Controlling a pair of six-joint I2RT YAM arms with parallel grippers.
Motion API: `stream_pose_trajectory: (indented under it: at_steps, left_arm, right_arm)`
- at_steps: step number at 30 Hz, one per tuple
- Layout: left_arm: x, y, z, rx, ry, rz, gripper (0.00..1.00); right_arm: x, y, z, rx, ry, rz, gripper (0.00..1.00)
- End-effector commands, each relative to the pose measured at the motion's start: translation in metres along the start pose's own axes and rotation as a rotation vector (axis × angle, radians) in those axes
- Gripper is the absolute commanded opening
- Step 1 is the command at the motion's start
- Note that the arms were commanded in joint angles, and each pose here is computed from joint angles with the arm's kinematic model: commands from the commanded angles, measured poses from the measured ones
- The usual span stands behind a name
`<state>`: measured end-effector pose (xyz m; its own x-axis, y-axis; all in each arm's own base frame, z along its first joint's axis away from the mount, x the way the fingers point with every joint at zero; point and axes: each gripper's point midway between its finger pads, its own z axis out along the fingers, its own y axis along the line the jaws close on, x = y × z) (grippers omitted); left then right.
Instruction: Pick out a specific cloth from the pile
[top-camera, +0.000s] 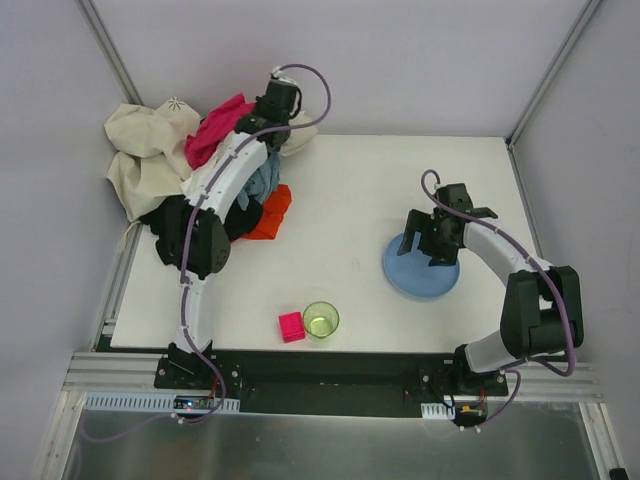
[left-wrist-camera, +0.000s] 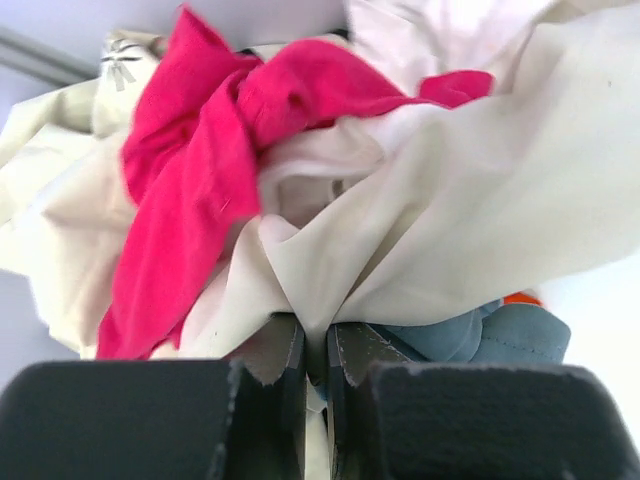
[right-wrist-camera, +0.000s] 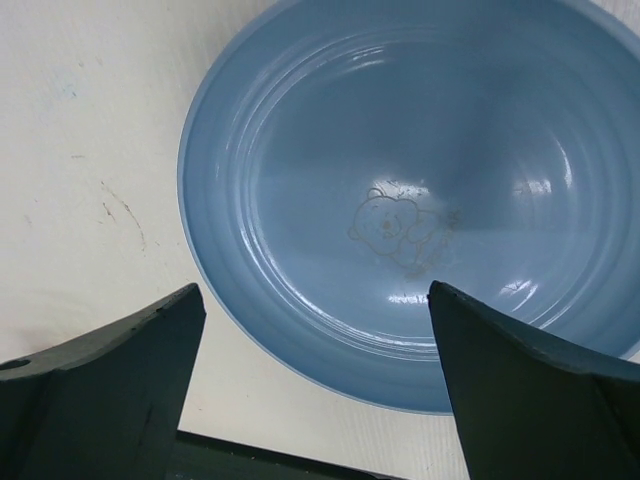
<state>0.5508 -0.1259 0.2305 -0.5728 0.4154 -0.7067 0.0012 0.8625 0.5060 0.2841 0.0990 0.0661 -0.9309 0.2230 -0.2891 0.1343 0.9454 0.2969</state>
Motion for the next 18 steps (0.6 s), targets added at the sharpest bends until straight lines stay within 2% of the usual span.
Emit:
stream_pose_trajectory:
  at_steps: [1, 9, 18]
  left_arm:
    - [-0.041, 0.115, -0.053, -0.124, -0.14, -0.254, 0.0]
    - [0.011, 0.177, -0.054, -0.103, -0.077, -0.528, 0.0]
    - [0.142, 0.194, -0.009, -0.12, 0.243, -0.825, 0.0]
  right_arm:
    - [-0.014, 0.016, -0.006, -0.044, -0.022, -0.008, 0.96]
    - [-0.013, 0.021, -0.002, -0.049, -0.011, -0.017, 0.96]
    - [-0.012, 0.025, -0.003, -0.052, -0.01, -0.024, 0.96]
